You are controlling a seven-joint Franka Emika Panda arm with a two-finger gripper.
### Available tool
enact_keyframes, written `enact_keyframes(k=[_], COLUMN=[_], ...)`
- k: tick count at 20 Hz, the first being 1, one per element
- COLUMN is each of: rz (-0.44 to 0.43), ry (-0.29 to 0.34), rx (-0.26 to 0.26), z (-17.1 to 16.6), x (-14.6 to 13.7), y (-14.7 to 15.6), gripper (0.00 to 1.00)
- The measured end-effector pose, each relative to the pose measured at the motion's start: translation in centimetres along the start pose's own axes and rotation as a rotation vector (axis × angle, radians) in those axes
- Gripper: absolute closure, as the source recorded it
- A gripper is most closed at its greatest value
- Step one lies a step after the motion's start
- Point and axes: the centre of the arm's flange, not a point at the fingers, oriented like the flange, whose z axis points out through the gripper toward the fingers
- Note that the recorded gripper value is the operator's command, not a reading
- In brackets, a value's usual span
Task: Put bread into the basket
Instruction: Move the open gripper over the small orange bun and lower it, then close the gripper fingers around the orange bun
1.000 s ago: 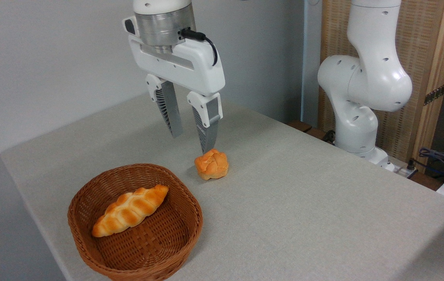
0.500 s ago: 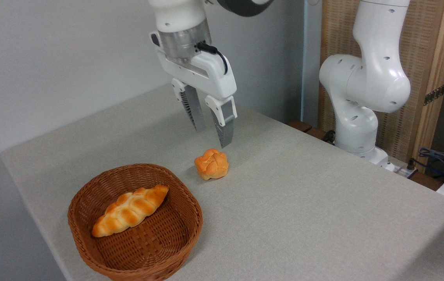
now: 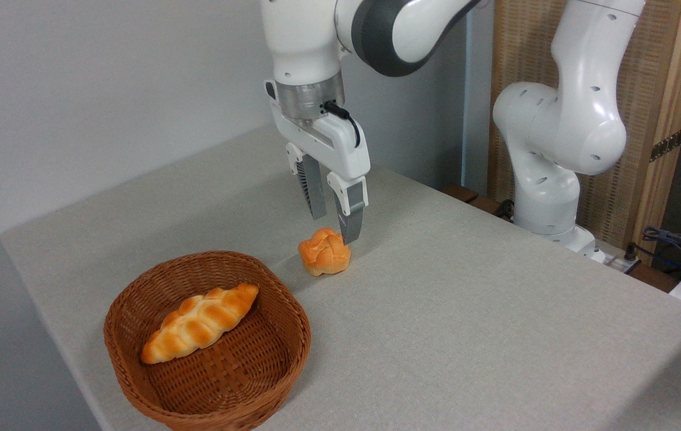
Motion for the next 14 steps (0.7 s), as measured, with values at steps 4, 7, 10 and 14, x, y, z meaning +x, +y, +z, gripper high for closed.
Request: enact_keyframes(k=[4, 7, 10, 14], rz=[0.0, -0.006, -0.005, -0.006], ry=[0.058, 0.09, 0.09, 0.09], rx=[-0.005, -0.013, -0.014, -0.012], z=[1.2, 2.3, 2.7, 3.2], x=[0.3, 0.5, 0.5, 0.4], y=[0.8, 1.1, 1.2, 1.3], gripper=[0.0, 0.0, 0.0, 0.0])
